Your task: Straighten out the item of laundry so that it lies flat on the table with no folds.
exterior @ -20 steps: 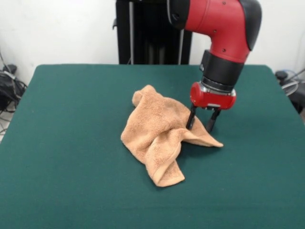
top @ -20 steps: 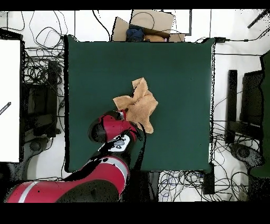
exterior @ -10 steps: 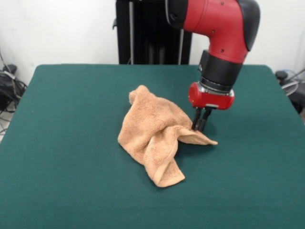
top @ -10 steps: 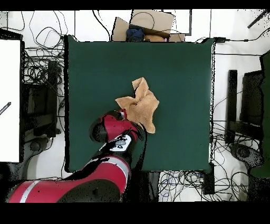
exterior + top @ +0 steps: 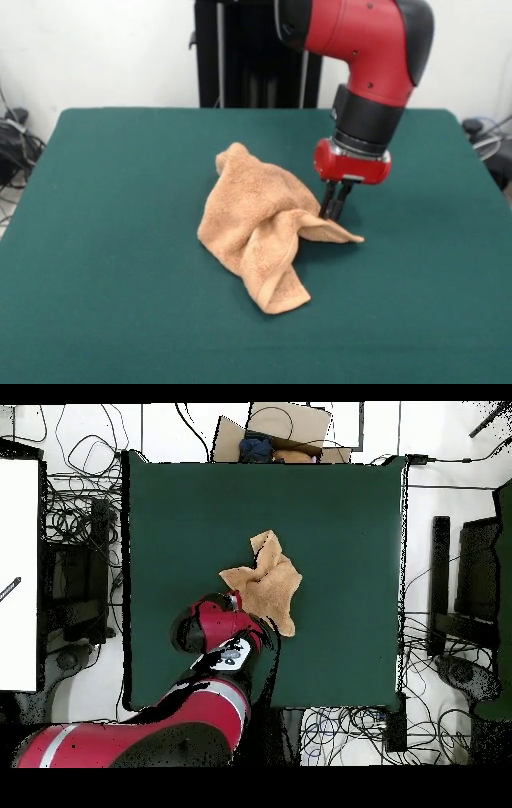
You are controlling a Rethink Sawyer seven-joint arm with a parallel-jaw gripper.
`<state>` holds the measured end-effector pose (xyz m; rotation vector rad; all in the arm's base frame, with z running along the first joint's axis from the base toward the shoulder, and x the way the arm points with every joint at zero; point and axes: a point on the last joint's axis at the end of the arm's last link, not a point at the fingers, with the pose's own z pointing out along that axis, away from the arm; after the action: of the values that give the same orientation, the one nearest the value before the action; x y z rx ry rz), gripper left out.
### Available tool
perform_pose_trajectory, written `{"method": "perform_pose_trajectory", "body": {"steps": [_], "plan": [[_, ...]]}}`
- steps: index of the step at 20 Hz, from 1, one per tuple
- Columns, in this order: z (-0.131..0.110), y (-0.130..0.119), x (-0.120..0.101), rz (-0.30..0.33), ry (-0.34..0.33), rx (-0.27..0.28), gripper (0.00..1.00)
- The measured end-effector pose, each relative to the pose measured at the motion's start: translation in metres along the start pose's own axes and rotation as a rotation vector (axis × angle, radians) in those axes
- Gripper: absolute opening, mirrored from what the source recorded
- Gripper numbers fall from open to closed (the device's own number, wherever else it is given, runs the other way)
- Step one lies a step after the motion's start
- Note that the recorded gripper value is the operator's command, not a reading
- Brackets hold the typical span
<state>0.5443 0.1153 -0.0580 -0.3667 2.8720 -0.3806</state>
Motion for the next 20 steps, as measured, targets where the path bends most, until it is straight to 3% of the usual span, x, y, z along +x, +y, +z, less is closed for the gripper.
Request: {"method": "perform_pose_trajectory", "body": {"steps": [12, 20], "plan": [[-0.003, 0.000, -0.002, 0.001, 0.003, -0.001, 0.00], [-0.041, -0.011, -0.020, 0.025, 0.081, -0.022, 0.00]]}}
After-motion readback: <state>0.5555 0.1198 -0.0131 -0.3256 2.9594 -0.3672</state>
